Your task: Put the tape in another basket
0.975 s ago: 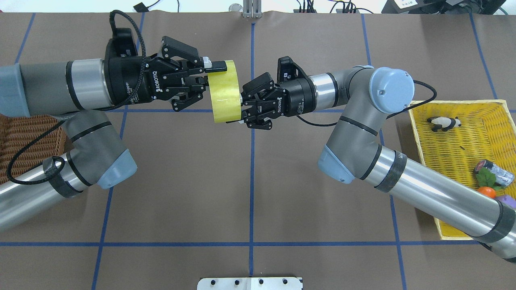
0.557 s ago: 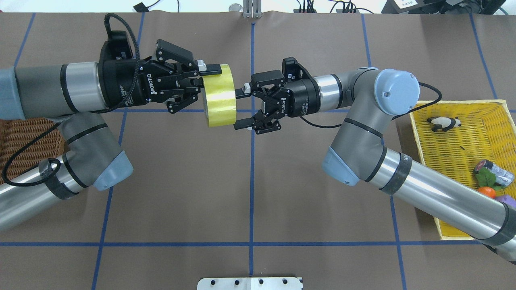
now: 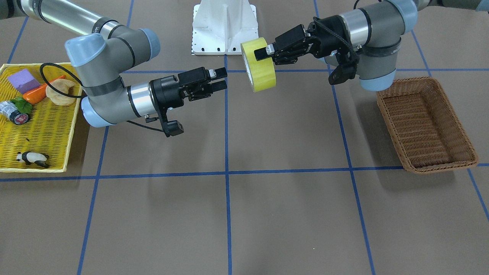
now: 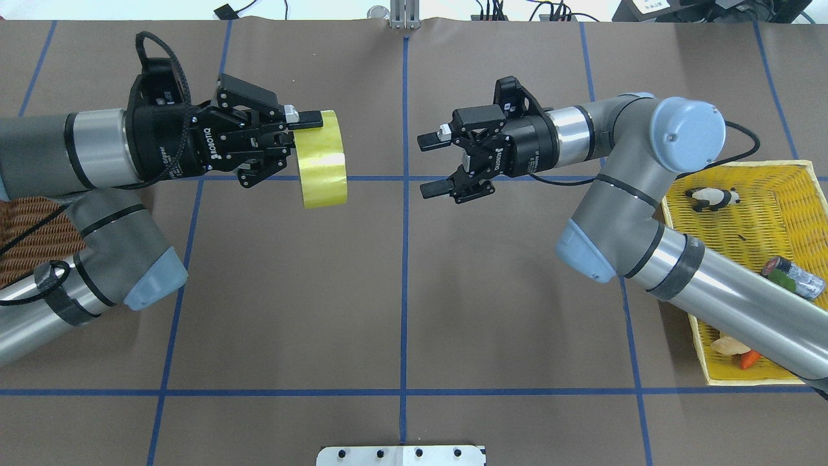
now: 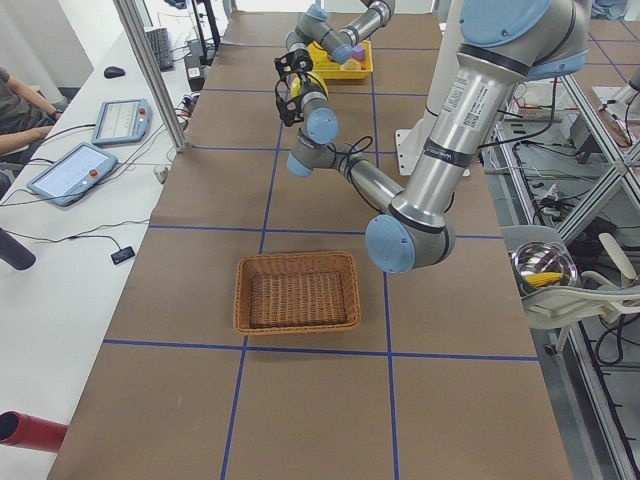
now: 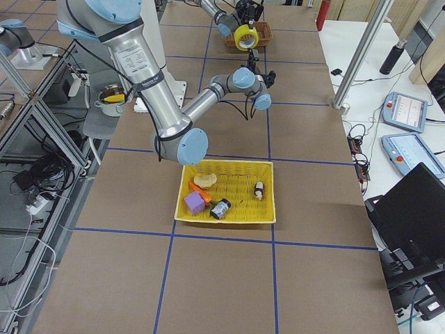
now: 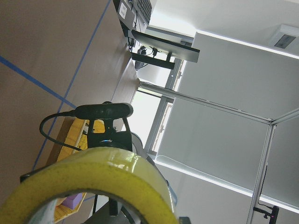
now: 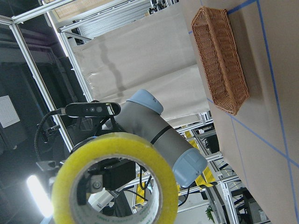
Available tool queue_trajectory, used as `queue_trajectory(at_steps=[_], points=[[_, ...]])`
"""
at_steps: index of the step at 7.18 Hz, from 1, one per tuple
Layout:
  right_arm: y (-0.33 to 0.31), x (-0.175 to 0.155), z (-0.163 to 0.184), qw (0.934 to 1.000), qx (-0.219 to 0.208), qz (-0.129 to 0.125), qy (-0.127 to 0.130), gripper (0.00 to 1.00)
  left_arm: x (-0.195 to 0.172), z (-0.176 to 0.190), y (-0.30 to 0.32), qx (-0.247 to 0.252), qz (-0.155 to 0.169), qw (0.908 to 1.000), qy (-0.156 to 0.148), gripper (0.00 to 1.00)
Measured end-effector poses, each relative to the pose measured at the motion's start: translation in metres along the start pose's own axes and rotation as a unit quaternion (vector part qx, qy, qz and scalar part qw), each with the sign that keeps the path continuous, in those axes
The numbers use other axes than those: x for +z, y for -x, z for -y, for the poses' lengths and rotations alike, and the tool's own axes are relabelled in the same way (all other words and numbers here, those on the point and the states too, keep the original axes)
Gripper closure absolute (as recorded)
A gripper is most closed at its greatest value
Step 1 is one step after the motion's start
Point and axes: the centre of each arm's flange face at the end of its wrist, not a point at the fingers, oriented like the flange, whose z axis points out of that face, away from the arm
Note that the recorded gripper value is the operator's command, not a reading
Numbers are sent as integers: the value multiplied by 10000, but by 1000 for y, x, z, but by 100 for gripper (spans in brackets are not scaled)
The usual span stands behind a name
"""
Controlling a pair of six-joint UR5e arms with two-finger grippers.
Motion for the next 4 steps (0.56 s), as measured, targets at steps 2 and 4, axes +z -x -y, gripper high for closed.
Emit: queue_trajectory(at_steps=[2, 4], points=[[24, -44, 12, 9979, -367, -535, 34, 2, -25, 16, 3, 319, 135, 9991, -227, 100], [31, -66, 16, 9957, 51, -889, -264, 3, -72, 48, 0, 859, 624, 9934, -437, 100]])
